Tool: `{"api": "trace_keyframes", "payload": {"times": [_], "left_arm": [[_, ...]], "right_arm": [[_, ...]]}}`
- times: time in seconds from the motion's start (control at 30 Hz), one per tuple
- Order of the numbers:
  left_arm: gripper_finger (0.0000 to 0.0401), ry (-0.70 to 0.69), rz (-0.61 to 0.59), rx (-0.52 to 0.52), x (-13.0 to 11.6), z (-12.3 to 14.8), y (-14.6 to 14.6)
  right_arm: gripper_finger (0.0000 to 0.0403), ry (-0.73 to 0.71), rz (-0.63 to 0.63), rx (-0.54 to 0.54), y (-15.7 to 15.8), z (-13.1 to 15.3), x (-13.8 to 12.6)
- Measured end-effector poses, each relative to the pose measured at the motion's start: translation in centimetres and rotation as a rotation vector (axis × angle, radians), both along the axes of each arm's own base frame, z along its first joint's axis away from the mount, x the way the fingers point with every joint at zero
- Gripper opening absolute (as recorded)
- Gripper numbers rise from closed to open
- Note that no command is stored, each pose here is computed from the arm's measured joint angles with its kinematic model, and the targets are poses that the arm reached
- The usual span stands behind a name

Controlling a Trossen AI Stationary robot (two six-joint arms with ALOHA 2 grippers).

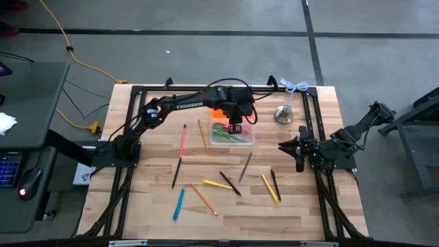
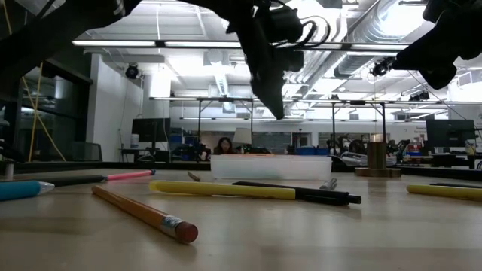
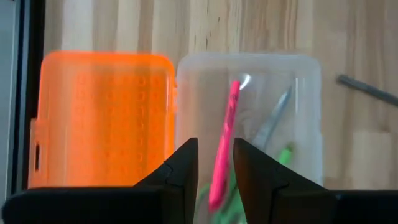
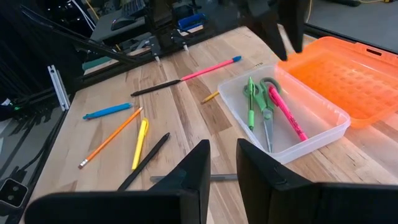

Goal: Pick & place school supplies into a supply box
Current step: Put the pink pencil into the supply box

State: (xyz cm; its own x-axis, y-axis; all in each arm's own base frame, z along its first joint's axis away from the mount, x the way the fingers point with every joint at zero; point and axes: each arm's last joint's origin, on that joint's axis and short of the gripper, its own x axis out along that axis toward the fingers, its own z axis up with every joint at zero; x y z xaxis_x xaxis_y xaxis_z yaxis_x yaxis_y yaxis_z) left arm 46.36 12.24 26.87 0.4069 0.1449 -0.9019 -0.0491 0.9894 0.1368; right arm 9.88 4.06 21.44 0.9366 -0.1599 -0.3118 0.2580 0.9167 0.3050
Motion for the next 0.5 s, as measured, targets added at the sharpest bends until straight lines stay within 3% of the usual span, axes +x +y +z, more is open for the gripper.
{"api": "trace_keyframes", "payload": {"times": [0.4, 0.5], "left_arm": [[0.0129, 0.183, 0.178, -0.114, -2.9, 2.1, -0.8], [0.0129, 0.209, 0.188, -0.122, -3.6, 2.7, -1.0]], "right_arm": [[0.0055, 0.007, 0.011, -0.036, 0.0, 0.0, 0.0], [0.0055, 0.022, 0.03, -0.096, 0.0, -0.1, 0.0]]}}
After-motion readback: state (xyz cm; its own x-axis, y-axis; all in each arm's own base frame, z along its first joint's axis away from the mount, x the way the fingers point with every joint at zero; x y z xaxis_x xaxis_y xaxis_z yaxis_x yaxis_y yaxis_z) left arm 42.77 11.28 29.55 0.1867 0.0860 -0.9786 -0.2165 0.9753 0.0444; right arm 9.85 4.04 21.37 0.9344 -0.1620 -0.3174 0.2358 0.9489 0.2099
